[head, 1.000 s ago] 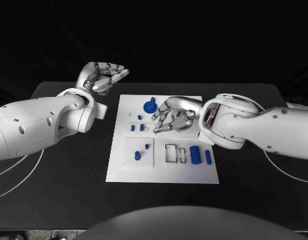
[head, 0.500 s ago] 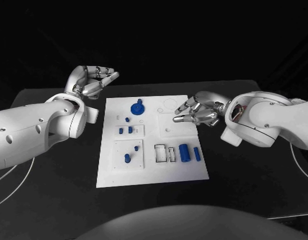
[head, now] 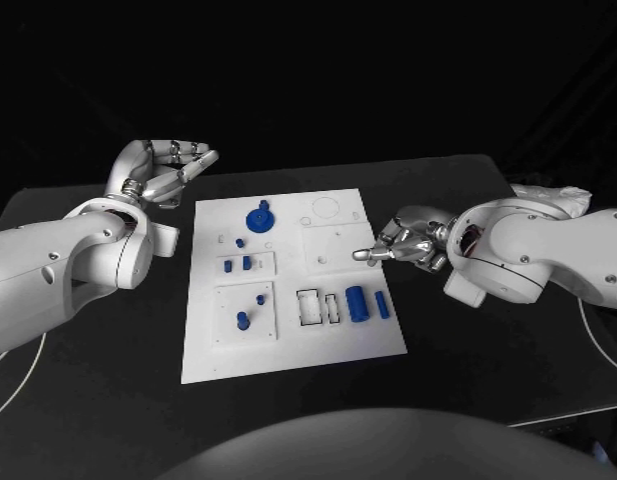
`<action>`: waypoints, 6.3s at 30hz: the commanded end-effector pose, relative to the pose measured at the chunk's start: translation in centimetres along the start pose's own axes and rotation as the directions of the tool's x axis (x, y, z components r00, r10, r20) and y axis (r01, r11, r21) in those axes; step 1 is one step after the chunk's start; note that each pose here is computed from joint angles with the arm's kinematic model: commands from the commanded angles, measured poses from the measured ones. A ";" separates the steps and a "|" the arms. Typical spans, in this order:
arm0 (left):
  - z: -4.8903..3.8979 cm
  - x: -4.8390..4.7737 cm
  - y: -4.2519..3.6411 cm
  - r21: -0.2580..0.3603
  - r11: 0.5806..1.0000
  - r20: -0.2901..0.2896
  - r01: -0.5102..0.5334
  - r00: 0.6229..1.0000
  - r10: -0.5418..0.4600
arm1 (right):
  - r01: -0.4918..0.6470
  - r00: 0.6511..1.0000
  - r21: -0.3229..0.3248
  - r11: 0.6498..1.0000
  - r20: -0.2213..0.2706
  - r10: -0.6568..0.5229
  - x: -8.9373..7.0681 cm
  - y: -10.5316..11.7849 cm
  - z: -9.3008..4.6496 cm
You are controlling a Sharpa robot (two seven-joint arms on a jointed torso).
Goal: Assemble the parts on the task board
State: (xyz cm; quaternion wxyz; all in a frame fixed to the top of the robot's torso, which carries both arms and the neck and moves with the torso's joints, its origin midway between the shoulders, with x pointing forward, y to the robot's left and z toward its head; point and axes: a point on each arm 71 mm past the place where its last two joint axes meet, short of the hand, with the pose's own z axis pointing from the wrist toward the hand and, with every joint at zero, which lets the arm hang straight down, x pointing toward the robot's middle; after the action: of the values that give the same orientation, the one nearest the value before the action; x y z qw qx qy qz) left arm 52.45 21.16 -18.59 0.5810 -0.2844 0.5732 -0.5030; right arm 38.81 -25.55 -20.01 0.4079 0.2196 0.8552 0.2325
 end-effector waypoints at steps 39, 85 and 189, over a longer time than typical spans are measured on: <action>-0.11 -0.06 0.03 0.001 1.000 -0.017 0.012 1.000 -0.012 | 0.151 0.980 0.188 0.971 -0.156 -0.122 4.4 -0.6 1.7; -0.38 -0.29 0.06 -0.004 1.000 -0.018 0.015 1.000 -0.015 | 0.286 0.937 0.210 0.935 -0.265 -0.228 7.2 0.3 5.1; -0.24 -0.35 0.28 -0.019 1.000 -0.021 0.013 1.000 -0.013 | -0.281 0.864 0.319 0.905 -0.327 0.384 7.3 2.5 5.3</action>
State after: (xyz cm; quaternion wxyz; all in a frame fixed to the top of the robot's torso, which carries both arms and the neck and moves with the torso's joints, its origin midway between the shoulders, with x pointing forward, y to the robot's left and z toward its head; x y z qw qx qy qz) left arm 52.38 21.93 -18.79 0.5750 -0.2904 0.5804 -0.4981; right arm 39.50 -18.35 -25.78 0.1624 0.3679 0.8869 0.2275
